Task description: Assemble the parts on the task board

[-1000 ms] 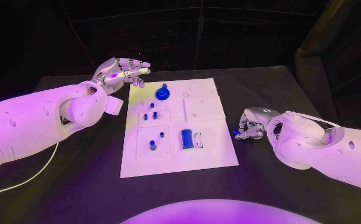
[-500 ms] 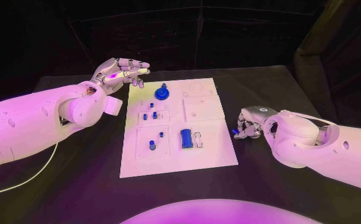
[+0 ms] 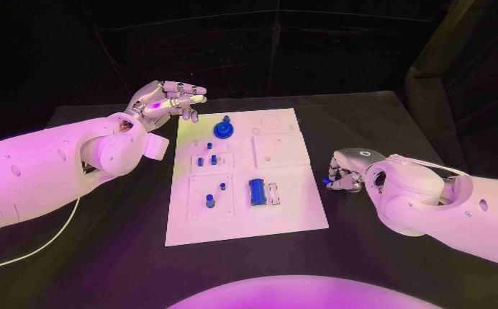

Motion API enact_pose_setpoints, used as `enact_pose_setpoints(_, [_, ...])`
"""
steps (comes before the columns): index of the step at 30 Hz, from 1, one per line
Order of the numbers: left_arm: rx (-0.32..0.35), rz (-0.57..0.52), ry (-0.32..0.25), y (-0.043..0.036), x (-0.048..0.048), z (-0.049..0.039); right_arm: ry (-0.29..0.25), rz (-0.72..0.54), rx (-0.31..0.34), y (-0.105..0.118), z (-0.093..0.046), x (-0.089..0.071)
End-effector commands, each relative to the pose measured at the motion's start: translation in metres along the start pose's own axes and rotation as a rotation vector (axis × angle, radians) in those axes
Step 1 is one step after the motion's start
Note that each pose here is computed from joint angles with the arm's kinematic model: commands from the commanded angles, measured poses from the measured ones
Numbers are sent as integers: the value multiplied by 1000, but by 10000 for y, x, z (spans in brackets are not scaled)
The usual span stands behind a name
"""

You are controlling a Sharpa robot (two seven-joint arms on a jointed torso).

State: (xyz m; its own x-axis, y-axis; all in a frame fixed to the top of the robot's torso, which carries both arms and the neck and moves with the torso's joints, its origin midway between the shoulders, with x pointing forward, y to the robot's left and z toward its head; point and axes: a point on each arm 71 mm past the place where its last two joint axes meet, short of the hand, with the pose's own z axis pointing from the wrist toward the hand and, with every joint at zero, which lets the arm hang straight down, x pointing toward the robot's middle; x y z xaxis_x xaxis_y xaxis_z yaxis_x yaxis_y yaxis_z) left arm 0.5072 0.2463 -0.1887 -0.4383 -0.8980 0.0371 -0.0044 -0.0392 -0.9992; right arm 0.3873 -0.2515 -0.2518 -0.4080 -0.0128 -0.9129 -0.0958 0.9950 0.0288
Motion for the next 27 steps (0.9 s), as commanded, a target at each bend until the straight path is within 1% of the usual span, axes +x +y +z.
enact_pose_setpoints(1, [6, -7, 10, -12, 10, 2, 16, 93, 63, -79, -38, 56])
enact_pose_setpoints(5, [5, -7, 11, -11, 14, 5, -4, 194, 67, -106, -99, 31])
enact_pose_setpoints(8, [5, -7, 12, -10, 18, 8, -31, 277, 65, -120, -152, -3])
enact_pose_setpoints(11, [5, -8, 12, -10, 21, 9, -52, 349, 54, -104, -196, -50])
enact_pose_setpoints(13, [5, -8, 12, -10, 21, 10, -54, 380, 45, -80, -220, -76])
enact_pose_setpoints(21, [3, -9, 15, -9, 30, 11, -29, 488, -7, 109, -295, -122])
enact_pose_setpoints(27, [3, -10, 17, -9, 38, 10, 14, 521, -38, 272, -251, -102])
